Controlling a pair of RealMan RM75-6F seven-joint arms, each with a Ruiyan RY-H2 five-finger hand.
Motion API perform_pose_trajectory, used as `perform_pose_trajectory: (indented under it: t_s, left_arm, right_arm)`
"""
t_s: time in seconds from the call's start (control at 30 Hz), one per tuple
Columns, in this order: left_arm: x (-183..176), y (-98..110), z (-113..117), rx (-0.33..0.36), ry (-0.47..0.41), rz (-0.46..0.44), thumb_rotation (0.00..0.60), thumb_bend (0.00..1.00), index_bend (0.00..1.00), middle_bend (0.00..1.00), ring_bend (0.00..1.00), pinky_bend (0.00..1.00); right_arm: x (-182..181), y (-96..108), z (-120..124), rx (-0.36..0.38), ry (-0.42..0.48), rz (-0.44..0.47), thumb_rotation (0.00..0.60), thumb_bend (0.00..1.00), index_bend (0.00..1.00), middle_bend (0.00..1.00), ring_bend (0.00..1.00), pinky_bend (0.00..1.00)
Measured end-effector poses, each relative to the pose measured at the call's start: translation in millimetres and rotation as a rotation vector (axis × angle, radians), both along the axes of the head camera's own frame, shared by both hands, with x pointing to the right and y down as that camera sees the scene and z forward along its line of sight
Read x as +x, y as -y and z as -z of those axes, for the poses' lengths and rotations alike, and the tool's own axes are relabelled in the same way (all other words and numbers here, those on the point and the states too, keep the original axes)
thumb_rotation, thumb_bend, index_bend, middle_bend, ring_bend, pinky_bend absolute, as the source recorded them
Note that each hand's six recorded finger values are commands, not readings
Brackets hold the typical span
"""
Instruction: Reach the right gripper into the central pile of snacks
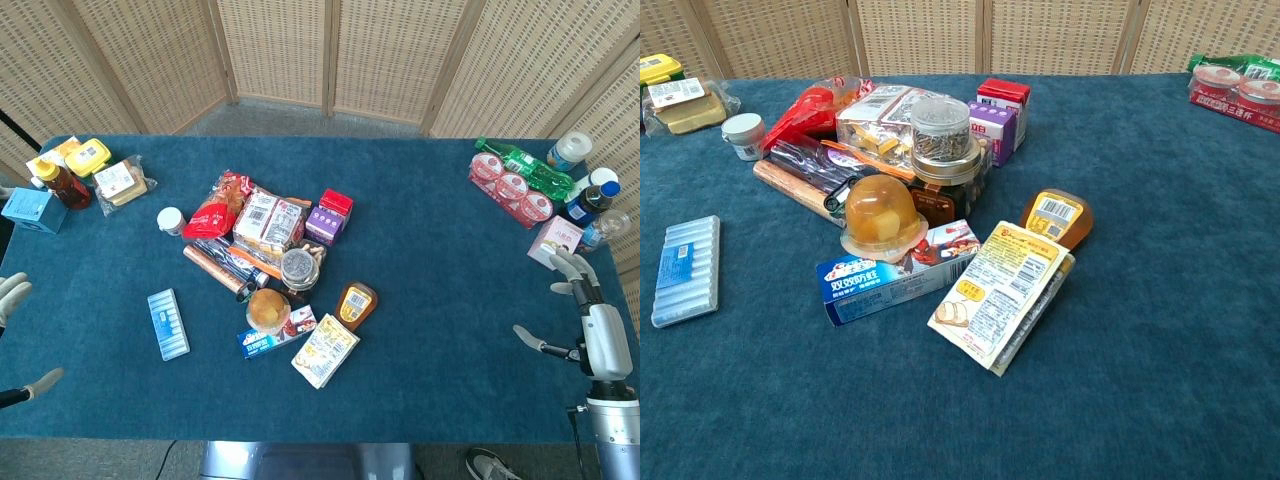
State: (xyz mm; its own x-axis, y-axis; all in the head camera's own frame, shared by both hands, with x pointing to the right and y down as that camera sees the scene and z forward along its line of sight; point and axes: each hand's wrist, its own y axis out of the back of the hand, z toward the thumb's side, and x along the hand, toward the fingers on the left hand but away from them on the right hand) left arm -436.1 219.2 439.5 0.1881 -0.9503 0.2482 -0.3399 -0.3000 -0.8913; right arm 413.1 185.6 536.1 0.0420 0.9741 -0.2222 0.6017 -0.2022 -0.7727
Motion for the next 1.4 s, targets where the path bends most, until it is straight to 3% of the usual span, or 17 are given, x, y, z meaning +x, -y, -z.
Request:
perform_pose_trajectory:
  t_s: [0.3,0.53,0.63,0.87,1.07,1.4]
  left_arm:
    - [-1,1,5,0.017,-0.007,0.003,0.6,0.13,0.0,0.0,0.0,0.0]
    - [-1,0,5,0.017,-0.003,0.004,0.6,0.13,0.0,0.0,0.0,0.0]
    - [-1,0,6,0.02,-0.001,0.005,0.6,0.13,0.0,0.0,0.0,0.0]
    - [-2,1,1,0.007,0.008,0.011,0.6,0.13,0.0,0.0,0.0,0.0]
    - [-4,2,0,0.006,0.014,0.021,0.6,0.13,0.0,0.0,0.0,0.0]
    - [-9,5,-3,-0.002,0.022,0.037,0.6,0.13,0.0,0.0,0.0,0.0]
  right_arm:
    - [-2,0,-2,-0.005,0.006,-0.001,0.6,0.06,0.11,0.08,0.04,0.34]
    - [-25,5,-12,-0.031,0.025,0.061,0.6,0.05,0.1,0.04,0.03,0.33]
    - [-41,11,-17,-0.047,0.041,0.098,0.6,0.02,0.04,0.0,0.0,0.19]
    - [-94,29,-32,-0.101,0.073,0.222,0.6,0.0,0.0,0.0,0.0,0.0]
    - [-152,48,-45,-0.123,0.093,0.324,0.6,0.0,0.0,0.0,0.0,0.0]
    - [-223,65,-71,-0.195,0.135,0.394,0.6,0.0,0.0,0.0,0.0,0.0]
